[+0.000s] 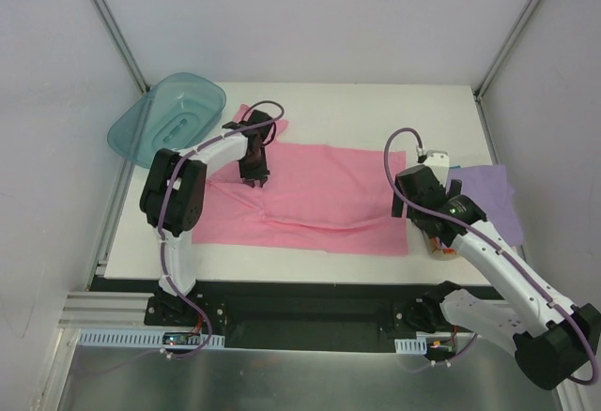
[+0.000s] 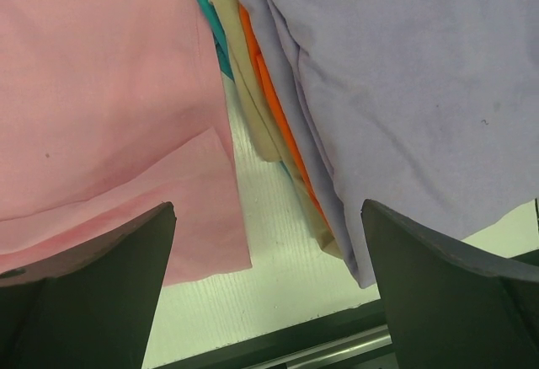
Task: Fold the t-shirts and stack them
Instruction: Fold the flattened tshirt in 1/3 of the way
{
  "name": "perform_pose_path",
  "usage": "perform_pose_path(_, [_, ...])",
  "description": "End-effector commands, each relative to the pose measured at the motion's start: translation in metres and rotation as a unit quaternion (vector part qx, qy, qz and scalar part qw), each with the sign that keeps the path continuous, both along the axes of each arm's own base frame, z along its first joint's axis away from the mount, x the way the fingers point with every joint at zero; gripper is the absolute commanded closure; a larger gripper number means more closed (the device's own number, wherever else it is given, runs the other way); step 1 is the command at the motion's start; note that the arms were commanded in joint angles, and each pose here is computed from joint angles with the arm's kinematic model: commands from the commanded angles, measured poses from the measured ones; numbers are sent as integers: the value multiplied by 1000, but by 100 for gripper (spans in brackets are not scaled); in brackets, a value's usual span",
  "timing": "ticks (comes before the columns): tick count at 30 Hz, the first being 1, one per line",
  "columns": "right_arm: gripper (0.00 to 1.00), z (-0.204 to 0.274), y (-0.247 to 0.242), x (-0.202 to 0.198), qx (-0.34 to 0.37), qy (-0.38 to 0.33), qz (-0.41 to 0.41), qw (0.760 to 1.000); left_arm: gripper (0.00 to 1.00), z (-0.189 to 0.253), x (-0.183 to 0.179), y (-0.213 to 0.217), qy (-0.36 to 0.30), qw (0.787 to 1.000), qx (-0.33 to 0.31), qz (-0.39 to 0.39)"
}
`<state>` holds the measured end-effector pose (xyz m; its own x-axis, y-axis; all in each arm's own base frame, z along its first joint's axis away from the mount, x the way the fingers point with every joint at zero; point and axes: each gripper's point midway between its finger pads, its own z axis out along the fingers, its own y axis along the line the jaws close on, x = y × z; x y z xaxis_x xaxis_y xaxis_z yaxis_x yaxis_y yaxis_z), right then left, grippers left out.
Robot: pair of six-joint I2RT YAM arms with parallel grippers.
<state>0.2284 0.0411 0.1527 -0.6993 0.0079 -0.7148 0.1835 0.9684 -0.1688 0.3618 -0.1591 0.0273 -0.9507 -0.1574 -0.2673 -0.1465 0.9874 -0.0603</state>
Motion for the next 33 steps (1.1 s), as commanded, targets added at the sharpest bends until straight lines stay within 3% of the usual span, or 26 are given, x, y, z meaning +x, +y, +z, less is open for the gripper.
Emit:
perform_pose_path(1, [4, 5, -7, 1, -7, -17, -4, 1000, 79, 3, -6, -1, 13, 1000, 7, -24])
perform_pose_path(5, [4, 4, -8, 2, -7, -20, -5, 1000, 99, 4, -8, 3, 17, 999, 18, -21])
perform_pose_path(15, [4, -1, -9, 4, -10, -14, -4, 1000, 100, 36, 5, -17, -36, 995, 28, -92])
perform_pose_path(22, [4, -4, -12, 3, -17, -11, -8, 1000, 98, 30, 7, -47, -41, 987, 43, -150])
perform_pose_path(26, [3, -4, -13, 3, -17, -10, -8, 1000, 64, 28, 8, -49, -35, 987, 48, -150])
perform_pose_path(30, [4, -7, -8, 3, -12, -1, 1, 1000, 41, 41, 6, -45, -46, 988, 51, -138])
perform_pose_path(32, [4, -8, -1, 5, 0, 4, 15, 1000, 35, 52, 9, -37, -64, 988, 67, -125])
perform_pose_path(33, [3, -8, 2, 6, 5, 5, 19, 1000, 14, 65, 12, -32, -84, 987, 74, -113])
